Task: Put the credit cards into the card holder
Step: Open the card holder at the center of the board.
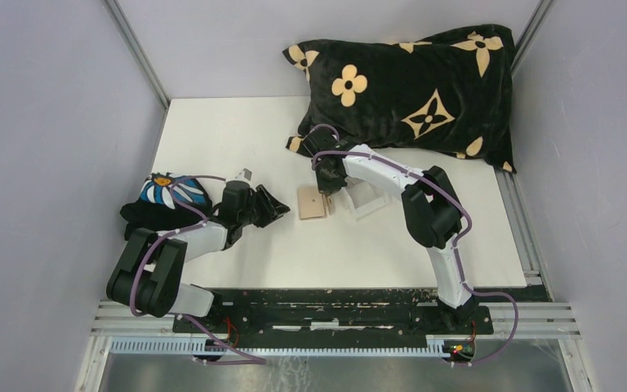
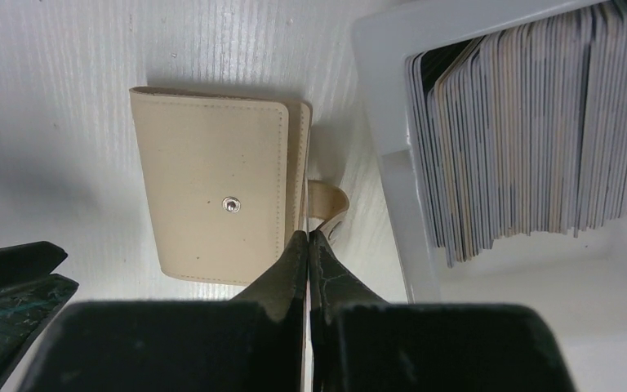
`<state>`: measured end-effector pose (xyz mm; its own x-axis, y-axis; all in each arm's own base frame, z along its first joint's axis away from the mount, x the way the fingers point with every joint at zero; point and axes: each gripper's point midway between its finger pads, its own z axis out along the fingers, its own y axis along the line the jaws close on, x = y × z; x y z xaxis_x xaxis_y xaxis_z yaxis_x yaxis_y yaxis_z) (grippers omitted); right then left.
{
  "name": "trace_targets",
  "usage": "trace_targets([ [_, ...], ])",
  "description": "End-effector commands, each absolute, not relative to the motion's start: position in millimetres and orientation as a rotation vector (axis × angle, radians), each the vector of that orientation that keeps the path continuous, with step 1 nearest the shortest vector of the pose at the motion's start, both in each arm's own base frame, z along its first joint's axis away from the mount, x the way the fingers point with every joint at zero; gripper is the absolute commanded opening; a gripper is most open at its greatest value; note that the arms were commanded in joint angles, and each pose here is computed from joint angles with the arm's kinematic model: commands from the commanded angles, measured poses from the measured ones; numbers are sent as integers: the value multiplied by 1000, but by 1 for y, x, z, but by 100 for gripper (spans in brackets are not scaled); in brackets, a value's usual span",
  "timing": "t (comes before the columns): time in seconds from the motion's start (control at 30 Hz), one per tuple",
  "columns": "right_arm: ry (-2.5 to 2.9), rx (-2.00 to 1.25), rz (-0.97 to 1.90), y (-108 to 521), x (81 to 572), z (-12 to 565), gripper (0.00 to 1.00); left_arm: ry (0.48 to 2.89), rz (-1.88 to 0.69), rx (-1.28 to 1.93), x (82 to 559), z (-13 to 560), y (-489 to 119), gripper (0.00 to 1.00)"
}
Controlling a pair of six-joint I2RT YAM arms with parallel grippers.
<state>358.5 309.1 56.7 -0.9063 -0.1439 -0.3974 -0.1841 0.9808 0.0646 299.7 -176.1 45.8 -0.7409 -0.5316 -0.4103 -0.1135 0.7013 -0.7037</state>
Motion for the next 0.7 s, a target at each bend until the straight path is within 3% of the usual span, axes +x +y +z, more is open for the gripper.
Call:
trace_targets([
  [0.0,2661,-183,242,318,368,81,1,2276,-902,-405,309,57,-180,44],
  [0.67,2626,-172,248,312,370,97,1,2301,-878,-399,308,51,-178,42],
])
